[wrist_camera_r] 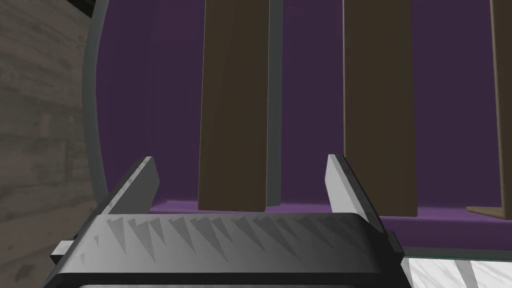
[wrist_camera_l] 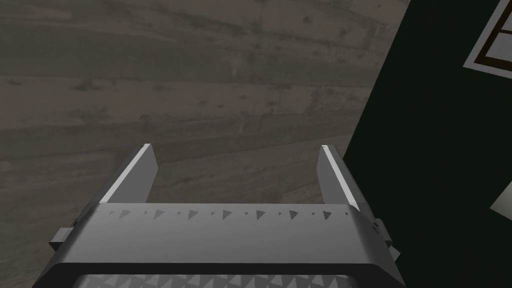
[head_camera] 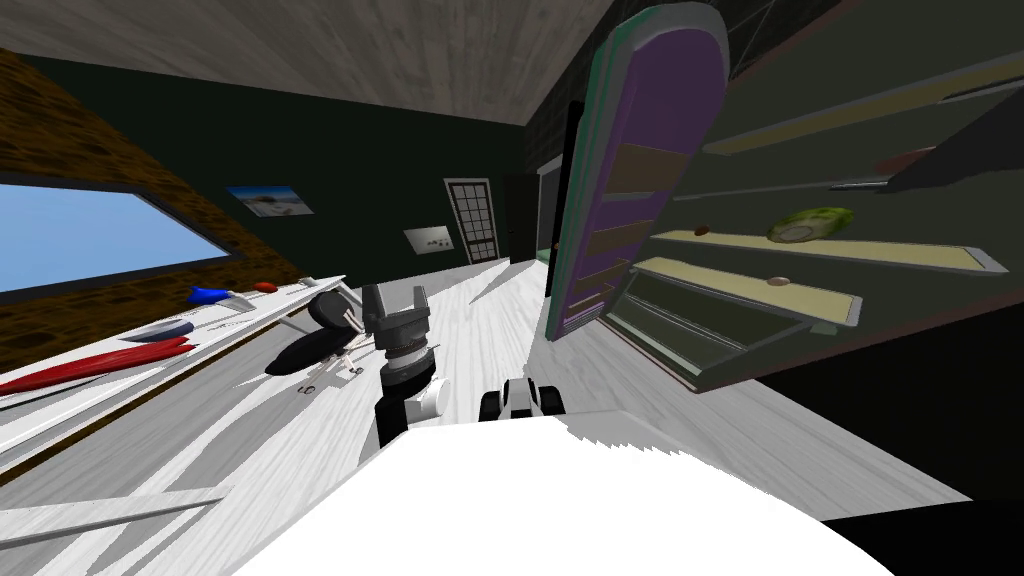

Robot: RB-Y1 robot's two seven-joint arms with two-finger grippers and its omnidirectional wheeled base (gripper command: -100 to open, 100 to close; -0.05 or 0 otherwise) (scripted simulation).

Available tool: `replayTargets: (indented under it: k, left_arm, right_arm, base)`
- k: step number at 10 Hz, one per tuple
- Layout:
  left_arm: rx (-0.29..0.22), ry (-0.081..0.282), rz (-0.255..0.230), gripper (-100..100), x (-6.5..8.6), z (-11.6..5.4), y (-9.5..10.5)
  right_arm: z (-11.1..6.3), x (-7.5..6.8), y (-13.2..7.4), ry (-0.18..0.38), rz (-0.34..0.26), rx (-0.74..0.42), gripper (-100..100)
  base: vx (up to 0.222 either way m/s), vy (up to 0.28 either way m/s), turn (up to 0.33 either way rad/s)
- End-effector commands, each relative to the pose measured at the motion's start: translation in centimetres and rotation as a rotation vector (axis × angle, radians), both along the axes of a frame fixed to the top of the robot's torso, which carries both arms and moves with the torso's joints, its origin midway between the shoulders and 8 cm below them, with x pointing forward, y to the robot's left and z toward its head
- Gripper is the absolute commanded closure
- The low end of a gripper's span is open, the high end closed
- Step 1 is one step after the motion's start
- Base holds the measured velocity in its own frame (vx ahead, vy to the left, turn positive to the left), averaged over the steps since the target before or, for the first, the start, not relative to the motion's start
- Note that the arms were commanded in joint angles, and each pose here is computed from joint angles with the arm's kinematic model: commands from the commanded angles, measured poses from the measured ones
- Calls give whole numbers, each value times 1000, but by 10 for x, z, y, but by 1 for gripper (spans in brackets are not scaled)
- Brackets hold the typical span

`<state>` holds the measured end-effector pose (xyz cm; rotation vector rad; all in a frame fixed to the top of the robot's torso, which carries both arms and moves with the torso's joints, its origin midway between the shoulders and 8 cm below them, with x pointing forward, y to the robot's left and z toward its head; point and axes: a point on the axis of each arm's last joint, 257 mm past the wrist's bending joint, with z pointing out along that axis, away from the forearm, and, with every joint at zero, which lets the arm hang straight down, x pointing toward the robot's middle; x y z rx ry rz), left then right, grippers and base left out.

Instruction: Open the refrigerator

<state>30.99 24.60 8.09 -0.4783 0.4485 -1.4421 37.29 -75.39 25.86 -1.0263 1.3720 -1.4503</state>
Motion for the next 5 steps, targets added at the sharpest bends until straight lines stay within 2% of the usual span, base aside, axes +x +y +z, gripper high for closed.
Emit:
replayTargets:
  k: [1,2,4,5]
  left_arm:
    - [0,0,0,0,0,0,0]
    - [0,0,0,0,0,0,0]
    - [0,0,0,0,0,0,0]
    - [0,0,0,0,0,0,0]
  right_arm:
    - [-32,-14,-20,32,-40,11,-100]
    - [-32,-14,-20,32,-40,11,-100]
    - [-31,-12,-19,32,-36,8,-100]
    - [-19,-8,-23,7,-51,22,-100]
  base:
    - [57,158,56]
    - [28,115,20]
    - [6,25,1]
    - [-80,-26,305]
